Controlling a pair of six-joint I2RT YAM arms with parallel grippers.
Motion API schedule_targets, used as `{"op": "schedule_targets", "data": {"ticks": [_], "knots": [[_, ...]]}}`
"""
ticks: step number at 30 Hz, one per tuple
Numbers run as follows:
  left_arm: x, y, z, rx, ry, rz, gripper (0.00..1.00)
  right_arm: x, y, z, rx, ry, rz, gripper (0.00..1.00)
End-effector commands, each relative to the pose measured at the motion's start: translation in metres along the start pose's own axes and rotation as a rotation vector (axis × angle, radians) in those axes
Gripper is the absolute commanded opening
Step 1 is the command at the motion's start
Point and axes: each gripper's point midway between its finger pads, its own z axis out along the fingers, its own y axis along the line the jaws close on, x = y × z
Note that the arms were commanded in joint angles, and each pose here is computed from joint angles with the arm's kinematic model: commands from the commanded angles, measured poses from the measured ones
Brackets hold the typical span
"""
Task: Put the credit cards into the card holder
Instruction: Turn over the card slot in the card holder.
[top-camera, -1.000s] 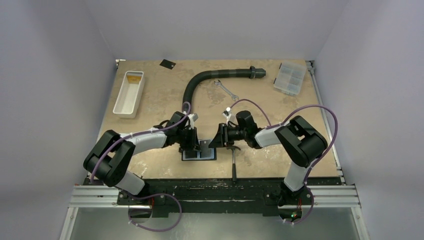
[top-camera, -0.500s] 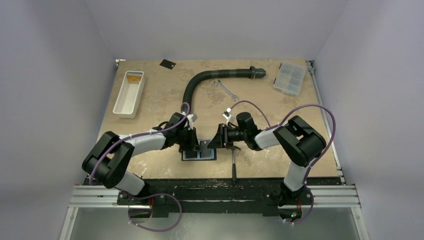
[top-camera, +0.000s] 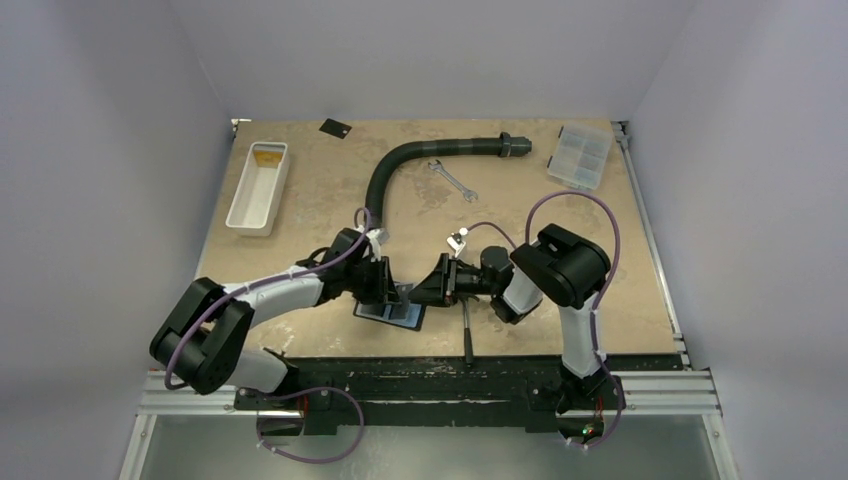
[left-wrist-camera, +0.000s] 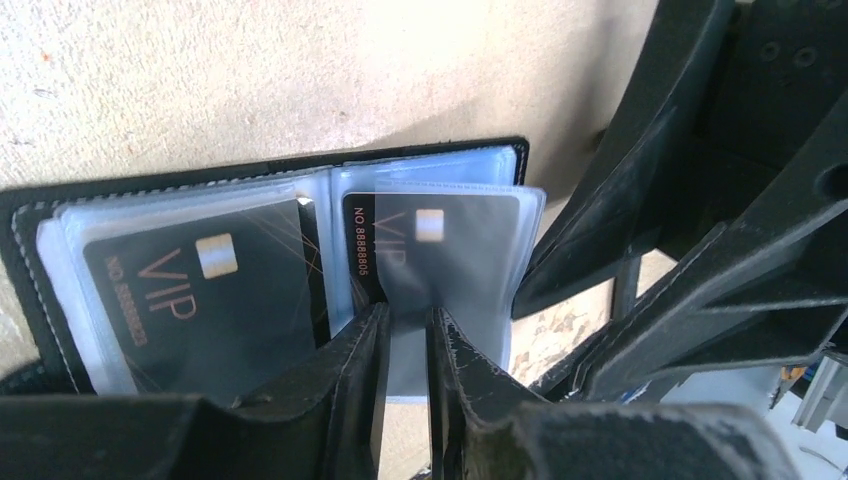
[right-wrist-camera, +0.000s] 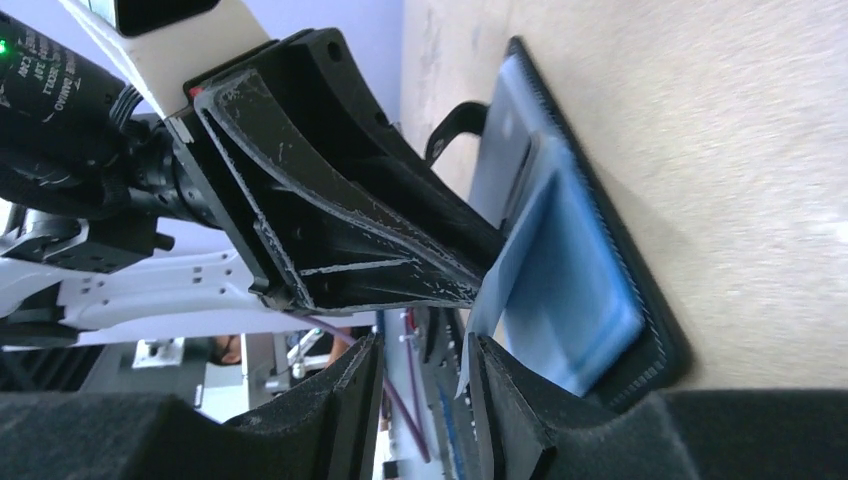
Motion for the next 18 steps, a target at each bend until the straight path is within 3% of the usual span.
{"op": "schedule_targets", "data": {"ticks": [1, 9, 18], "knots": [[-0.016, -0.019, -0.011, 0.066, -0.066, -0.003, 0.25, 0.006, 0.038, 0.003, -0.14, 0.015, -0.028, 0.44], [-0.055, -0.013, -0.068, 0.046, -0.203, -0.041, 0.3, -0.003, 0.038, 0.024, -0.067, 0.012, -0.08, 0.46], [-0.102, 0.019, -0.155, -0.271, -0.475, -0.045, 0.35, -0.04, 0.048, 0.08, 0.028, -0.025, -0.18, 0.46]]}}
